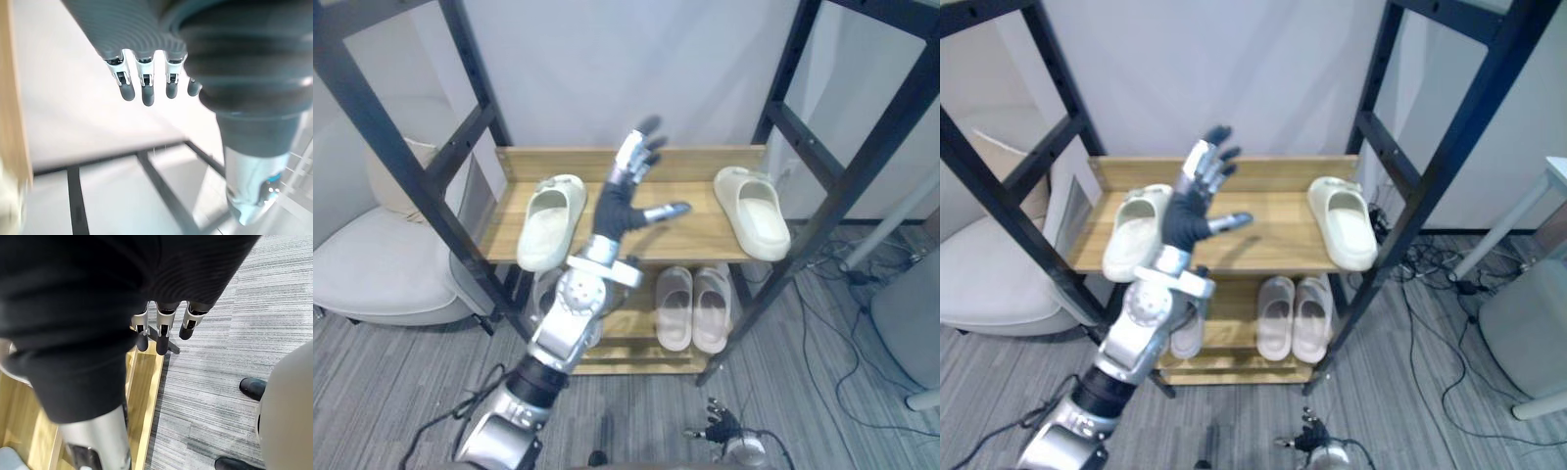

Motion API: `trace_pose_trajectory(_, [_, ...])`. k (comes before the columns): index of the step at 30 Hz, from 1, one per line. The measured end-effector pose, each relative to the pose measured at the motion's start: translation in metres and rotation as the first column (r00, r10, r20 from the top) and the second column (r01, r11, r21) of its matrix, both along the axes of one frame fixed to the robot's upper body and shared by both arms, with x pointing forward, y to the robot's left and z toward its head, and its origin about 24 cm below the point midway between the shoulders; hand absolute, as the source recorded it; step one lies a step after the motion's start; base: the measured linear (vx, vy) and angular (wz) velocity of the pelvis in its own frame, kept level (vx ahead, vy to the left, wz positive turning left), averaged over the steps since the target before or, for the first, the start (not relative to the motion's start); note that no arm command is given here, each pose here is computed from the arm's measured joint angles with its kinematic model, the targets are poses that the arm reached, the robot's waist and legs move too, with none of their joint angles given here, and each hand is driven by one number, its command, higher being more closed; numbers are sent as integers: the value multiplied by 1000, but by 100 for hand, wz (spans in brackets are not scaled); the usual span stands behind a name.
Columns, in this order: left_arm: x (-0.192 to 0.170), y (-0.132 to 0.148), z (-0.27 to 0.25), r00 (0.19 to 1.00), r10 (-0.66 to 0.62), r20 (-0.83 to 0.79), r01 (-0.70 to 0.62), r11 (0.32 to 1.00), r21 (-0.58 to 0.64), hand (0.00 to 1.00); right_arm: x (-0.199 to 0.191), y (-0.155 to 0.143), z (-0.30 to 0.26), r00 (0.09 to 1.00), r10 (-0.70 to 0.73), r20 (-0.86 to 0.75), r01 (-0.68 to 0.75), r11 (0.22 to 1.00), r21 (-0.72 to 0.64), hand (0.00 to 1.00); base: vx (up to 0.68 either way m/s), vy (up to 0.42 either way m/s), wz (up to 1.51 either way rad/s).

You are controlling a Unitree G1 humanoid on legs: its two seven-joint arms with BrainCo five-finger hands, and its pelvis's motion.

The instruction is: Organize the slippers on the shoe rack

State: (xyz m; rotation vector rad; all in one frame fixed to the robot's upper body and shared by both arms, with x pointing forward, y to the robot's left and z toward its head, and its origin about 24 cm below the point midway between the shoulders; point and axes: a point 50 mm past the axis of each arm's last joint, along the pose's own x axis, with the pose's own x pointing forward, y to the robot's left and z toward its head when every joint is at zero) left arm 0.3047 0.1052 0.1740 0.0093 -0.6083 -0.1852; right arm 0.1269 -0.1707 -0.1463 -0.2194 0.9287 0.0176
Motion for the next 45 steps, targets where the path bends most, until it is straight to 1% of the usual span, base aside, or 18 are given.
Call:
trace_pose_trajectory(2, [8, 22, -5, 996, 85, -31, -84, 996, 28, 0, 1, -2, 1, 1000, -17, 5, 17, 1000, 2, 0, -8, 0, -2])
trace_pose_trajectory(3, [13, 38, -8, 988, 148, -48, -145, 988, 50, 0, 1, -4, 1, 1000, -28, 5, 28, 1000, 2, 0, 0, 0, 0])
trace_pose_trajectory(6, [19, 75, -8, 960, 275, -58, -267, 957, 115, 0, 3, -4, 2, 1000, -23, 13, 23, 1000, 4, 0, 11, -1, -1])
trace_pose_trajectory(9, [26, 105, -5, 922, 382, -57, -365, 910, 196, 0, 9, -3, 5, 999, -15, 32, 15, 1000, 13, 0, 46, 2, -10])
trace_pose_trajectory(11, [27, 123, 0, 898, 437, -50, -416, 881, 227, 0, 10, -2, 6, 999, -14, 37, 13, 1000, 15, 0, 37, 12, -15])
trace_pose_trajectory(13, [30, 132, 8, 883, 468, -35, -446, 860, 248, 0, 12, -2, 7, 999, -14, 49, 14, 1000, 16, 0, 21, 4, -7])
trace_pose_trajectory(16, [33, 140, 13, 866, 499, -21, -476, 838, 267, 0, 14, -3, 9, 998, -18, 62, 17, 1000, 20, 0, 0, 0, 0])
trace_pose_trajectory(19, [33, 143, 12, 858, 514, -23, -486, 824, 291, 0, 13, -3, 9, 998, -17, 60, 16, 1000, 23, 0, -9, 2, -1])
trace_pose_trajectory(23, [37, 149, 18, 838, 545, -2, -512, 789, 340, 0, 14, -4, 9, 998, -30, 61, 28, 999, 26, 0, -16, 4, -3])
trace_pose_trajectory(29, [41, 161, 20, 794, 607, 29, -553, 703, 446, 0, 12, -4, 9, 998, -36, 59, 34, 999, 29, 0, 15, 8, -9])
trace_pose_trajectory(31, [41, 165, 18, 776, 629, 41, -564, 664, 491, 0, 14, -4, 9, 997, -36, 66, 34, 999, 31, 0, 14, 4, -15])
trace_pose_trajectory(36, [44, 167, 23, 751, 654, 91, -586, 596, 550, 0, 11, -5, 9, 997, -46, 66, 44, 999, 31, 0, 2, 0, -1])
trace_pose_trajectory(38, [46, 170, 26, 735, 668, 114, -596, 558, 577, 0, 9, -5, 8, 997, -46, 68, 44, 999, 31, 0, -34, 11, -4])
trace_pose_trajectory(42, [47, 172, 25, 718, 683, 131, -603, 517, 608, 0, 5, -5, 7, 997, -50, 58, 48, 998, 30, 0, -24, 11, -6])
trace_pose_trajectory(45, [45, 180, 27, 693, 702, 162, -613, 457, 645, 0, 5, -6, 7, 997, -50, 59, 49, 998, 30, 0, -10, 7, -13])
